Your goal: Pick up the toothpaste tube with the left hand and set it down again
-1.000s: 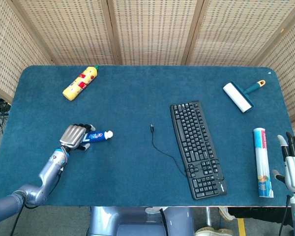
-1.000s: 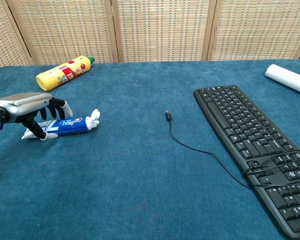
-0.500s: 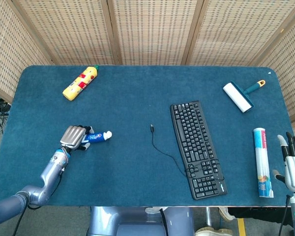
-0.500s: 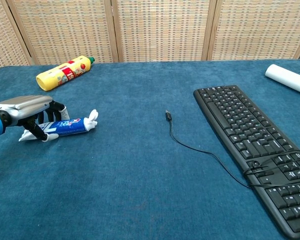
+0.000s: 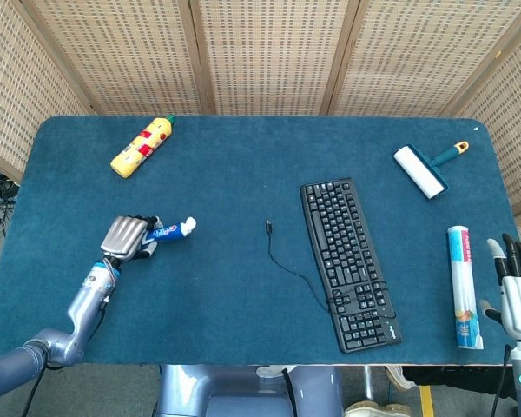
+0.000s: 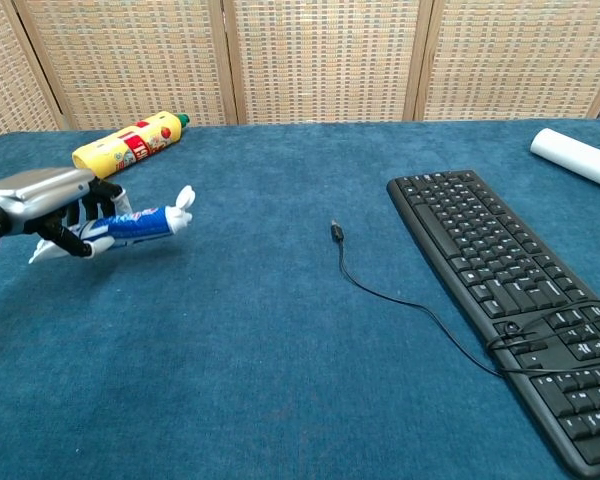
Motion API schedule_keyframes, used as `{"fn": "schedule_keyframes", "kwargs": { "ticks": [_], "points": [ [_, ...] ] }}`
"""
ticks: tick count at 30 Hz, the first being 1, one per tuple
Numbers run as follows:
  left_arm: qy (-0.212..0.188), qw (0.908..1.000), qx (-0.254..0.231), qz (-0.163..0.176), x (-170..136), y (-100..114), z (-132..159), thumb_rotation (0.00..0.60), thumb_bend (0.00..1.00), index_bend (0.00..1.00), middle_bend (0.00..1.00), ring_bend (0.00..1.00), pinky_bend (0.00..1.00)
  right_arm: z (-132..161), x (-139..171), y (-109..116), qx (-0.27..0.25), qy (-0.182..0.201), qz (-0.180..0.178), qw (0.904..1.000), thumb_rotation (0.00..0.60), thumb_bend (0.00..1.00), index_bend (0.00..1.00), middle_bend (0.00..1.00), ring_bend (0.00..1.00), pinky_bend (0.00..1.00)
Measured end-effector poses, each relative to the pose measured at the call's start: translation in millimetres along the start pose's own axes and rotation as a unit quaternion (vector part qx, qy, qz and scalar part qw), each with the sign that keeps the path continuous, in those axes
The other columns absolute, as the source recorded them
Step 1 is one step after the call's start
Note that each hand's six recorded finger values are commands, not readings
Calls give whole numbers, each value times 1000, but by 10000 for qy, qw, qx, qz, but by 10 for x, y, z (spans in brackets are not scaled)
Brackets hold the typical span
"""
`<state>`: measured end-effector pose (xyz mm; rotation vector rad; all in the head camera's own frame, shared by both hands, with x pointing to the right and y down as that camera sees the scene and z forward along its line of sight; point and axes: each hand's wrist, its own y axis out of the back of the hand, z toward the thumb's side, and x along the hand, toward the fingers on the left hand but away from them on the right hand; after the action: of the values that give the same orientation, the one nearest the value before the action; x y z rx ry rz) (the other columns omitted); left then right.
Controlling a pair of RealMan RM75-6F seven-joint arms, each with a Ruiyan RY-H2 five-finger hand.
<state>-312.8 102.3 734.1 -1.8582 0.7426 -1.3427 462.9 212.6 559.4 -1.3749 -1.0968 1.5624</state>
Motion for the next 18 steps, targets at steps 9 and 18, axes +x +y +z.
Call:
{"fn": "schedule_keyframes", "kwargs": {
  "ticks": [9, 18],
  "points": [
    [-709, 9956, 19, 619, 72, 360, 189, 600, 546, 613, 593, 479, 509, 195, -141, 135, -583, 328, 92, 9977, 600, 199, 0, 0, 0, 0],
    [-1166, 9898, 140, 809, 315, 628, 634, 600, 546, 618, 597, 481, 509, 814, -552, 647, -1474, 1089, 173, 9829, 600, 534, 0, 0, 0, 0]
  ]
}}
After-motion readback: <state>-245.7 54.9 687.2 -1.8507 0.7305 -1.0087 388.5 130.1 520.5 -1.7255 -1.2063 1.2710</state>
